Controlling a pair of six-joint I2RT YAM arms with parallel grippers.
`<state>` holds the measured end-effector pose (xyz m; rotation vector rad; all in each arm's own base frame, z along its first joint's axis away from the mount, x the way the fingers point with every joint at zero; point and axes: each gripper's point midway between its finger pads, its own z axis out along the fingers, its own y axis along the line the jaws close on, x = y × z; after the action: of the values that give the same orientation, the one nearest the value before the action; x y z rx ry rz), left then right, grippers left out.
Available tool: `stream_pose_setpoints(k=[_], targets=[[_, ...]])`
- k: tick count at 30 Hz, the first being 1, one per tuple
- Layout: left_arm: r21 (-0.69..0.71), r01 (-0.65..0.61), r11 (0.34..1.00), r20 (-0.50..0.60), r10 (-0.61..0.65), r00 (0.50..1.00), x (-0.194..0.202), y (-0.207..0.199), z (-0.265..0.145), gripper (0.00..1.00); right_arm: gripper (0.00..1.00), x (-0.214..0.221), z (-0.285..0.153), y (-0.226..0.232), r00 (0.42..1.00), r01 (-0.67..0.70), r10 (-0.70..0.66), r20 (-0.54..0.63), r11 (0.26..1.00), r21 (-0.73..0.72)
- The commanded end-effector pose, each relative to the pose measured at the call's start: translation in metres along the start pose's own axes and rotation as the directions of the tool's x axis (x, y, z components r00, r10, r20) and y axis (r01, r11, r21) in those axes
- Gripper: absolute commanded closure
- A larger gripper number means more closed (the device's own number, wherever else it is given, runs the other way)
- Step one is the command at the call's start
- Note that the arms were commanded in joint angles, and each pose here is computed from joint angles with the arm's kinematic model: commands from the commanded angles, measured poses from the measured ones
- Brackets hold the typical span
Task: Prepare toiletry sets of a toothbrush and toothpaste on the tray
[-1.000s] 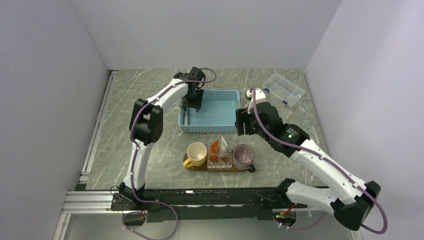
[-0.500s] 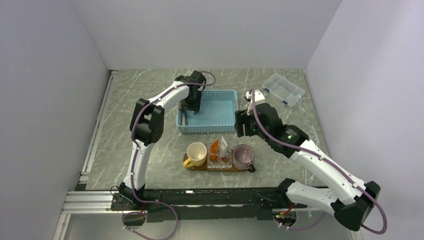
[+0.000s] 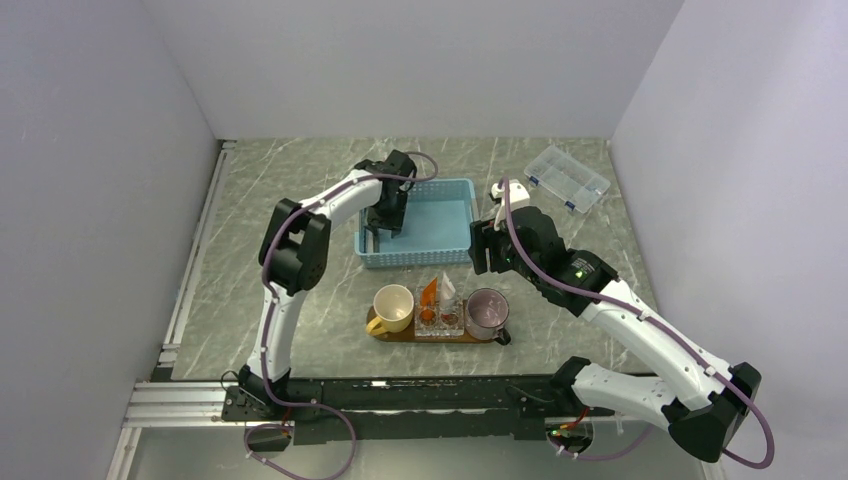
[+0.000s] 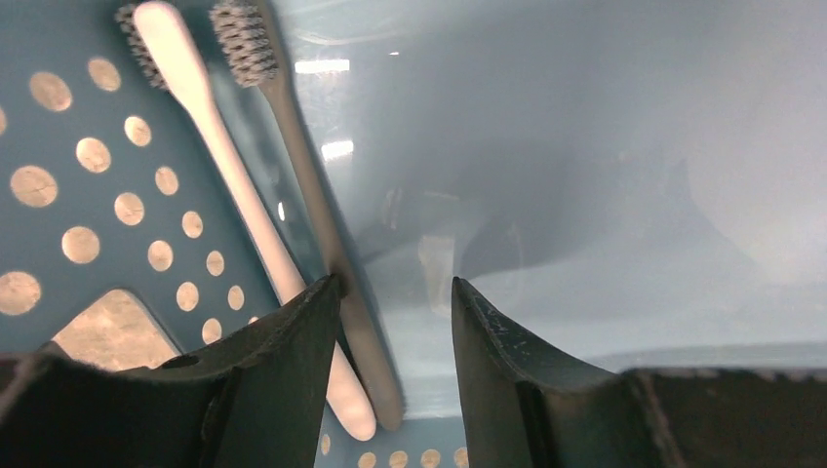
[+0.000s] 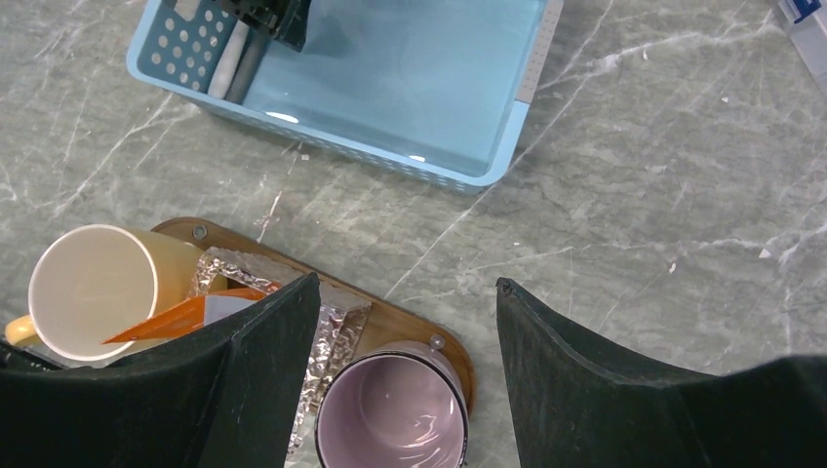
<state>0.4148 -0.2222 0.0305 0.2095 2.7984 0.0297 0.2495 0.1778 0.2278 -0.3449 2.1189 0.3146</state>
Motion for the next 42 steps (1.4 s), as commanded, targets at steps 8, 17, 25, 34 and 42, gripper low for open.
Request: stream_pose_setpoints(k=[8, 17, 25, 34, 42], targets=[[0.084, -0.021, 0.996, 0.147, 0.008, 0.989, -0.023, -0.017, -0.057, 0.49, 0.31, -0.014, -0.005, 0.004, 0.999, -0.011, 0.012, 0.051, 1.0, -0.027], [-0.04, 0.016, 0.999, 0.159, -0.01, 0.987, -0.024, 0.006, -0.061, 0.45, 0.31, -0.015, -0.007, 0.005, 0.998, -0.013, 0.015, 0.055, 0.999, -0.037], [-0.1, 0.026, 0.995, 0.126, -0.013, 0.992, -0.021, 0.013, -0.047, 0.43, 0.31, -0.012, -0.009, 0.004, 0.998, -0.013, 0.015, 0.056, 0.999, -0.034], [-0.116, 0.014, 0.993, 0.069, -0.006, 0.998, -0.011, 0.014, -0.027, 0.42, 0.31, -0.011, -0.009, 0.004, 0.998, -0.012, 0.014, 0.06, 0.999, -0.037], [-0.13, 0.001, 0.991, 0.011, 0.001, 1.0, 0.003, 0.016, -0.01, 0.42, 0.31, -0.011, -0.008, 0.003, 0.998, -0.01, 0.012, 0.06, 0.999, -0.036]])
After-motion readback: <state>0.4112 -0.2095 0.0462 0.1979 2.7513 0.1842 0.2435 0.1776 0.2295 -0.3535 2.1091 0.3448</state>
